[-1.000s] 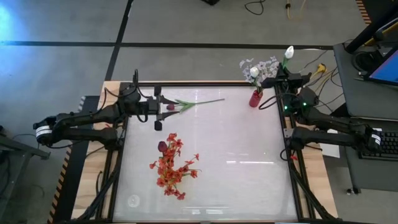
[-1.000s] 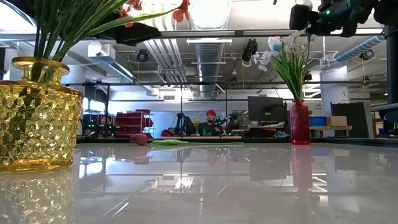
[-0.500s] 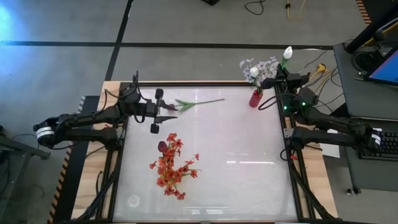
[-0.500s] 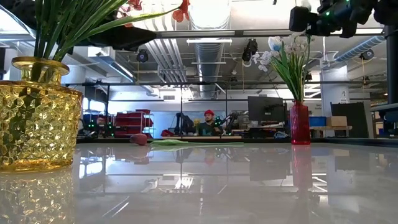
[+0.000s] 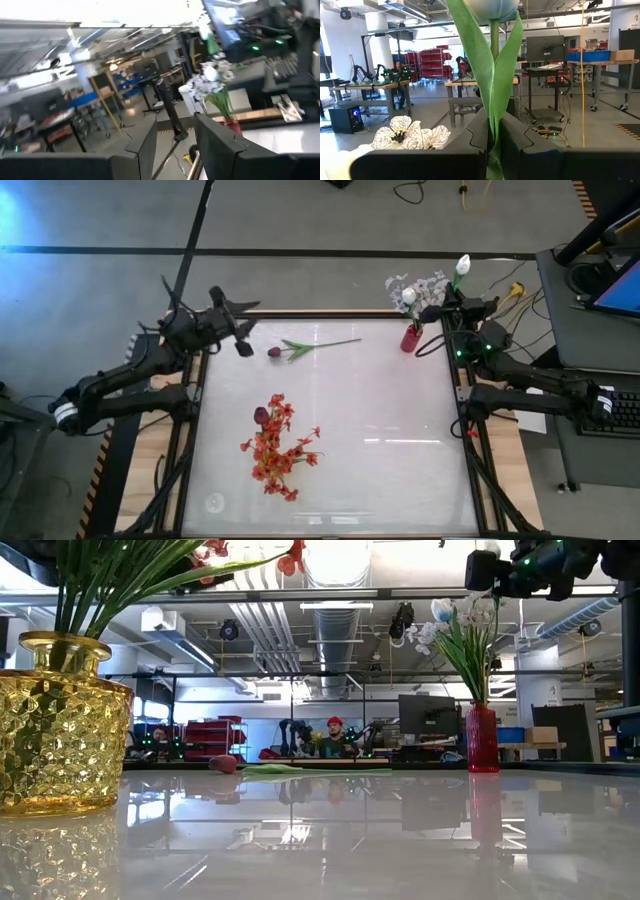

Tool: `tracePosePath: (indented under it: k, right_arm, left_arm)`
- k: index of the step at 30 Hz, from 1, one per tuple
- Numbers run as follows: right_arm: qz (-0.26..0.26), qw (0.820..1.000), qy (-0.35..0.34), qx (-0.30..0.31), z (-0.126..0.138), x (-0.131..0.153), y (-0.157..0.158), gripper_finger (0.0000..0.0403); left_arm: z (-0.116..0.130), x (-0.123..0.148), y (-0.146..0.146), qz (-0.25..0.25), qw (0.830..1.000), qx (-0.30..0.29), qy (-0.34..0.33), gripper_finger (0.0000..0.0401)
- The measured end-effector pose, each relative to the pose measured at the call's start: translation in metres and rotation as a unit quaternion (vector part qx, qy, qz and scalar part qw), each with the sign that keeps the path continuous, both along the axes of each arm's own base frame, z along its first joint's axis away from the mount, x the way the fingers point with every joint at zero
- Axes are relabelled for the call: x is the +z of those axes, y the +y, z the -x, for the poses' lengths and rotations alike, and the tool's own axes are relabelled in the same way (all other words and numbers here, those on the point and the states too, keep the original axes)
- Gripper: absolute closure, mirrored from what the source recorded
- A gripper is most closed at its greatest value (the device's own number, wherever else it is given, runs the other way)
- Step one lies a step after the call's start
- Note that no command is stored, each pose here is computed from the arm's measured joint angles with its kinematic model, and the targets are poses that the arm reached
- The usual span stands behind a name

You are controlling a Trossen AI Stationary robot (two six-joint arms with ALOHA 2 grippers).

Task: Sort flowers into vase by color
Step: Put the white tulip into the red vase

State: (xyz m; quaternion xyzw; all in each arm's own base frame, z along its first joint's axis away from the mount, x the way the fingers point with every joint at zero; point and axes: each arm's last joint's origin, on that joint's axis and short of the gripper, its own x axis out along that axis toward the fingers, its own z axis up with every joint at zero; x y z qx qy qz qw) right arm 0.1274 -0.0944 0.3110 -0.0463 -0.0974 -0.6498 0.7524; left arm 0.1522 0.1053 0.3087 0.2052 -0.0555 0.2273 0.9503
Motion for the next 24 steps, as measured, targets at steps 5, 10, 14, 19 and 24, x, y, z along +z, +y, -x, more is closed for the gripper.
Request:
tracePosePath:
  k: [5, 10, 14, 19, 24]
  right_arm:
    - [-0.002, 1.0, 0.003, 0.001, 0.0, -0.001, 0.0, 0.0385]
    - [-0.007, 1.0, 0.005, 0.002, -0.001, -0.002, 0.0, 0.0385]
    - [-0.007, 1.0, 0.005, 0.002, -0.001, -0.002, 0.0, 0.0385]
    - [-0.007, 1.0, 0.005, 0.002, -0.001, -0.002, 0.0, 0.0385]
    - [-0.007, 1.0, 0.005, 0.002, -0.001, -0.002, 0.0, 0.0385]
  left_arm:
    - [0.001, -0.026, -0.003, 0.073, 0.994, -0.058, 0.055, 0.0283]
    - [0.0, -0.052, -0.004, 0.116, 0.986, -0.09, 0.081, 0.0283]
    - [0.0, -0.066, -0.004, 0.129, 0.983, -0.09, 0.09, 0.0283]
    - [-0.003, -0.074, -0.002, 0.139, 0.981, -0.089, 0.101, 0.0283]
    - [-0.007, -0.077, 0.001, 0.142, 0.98, -0.089, 0.104, 0.0283]
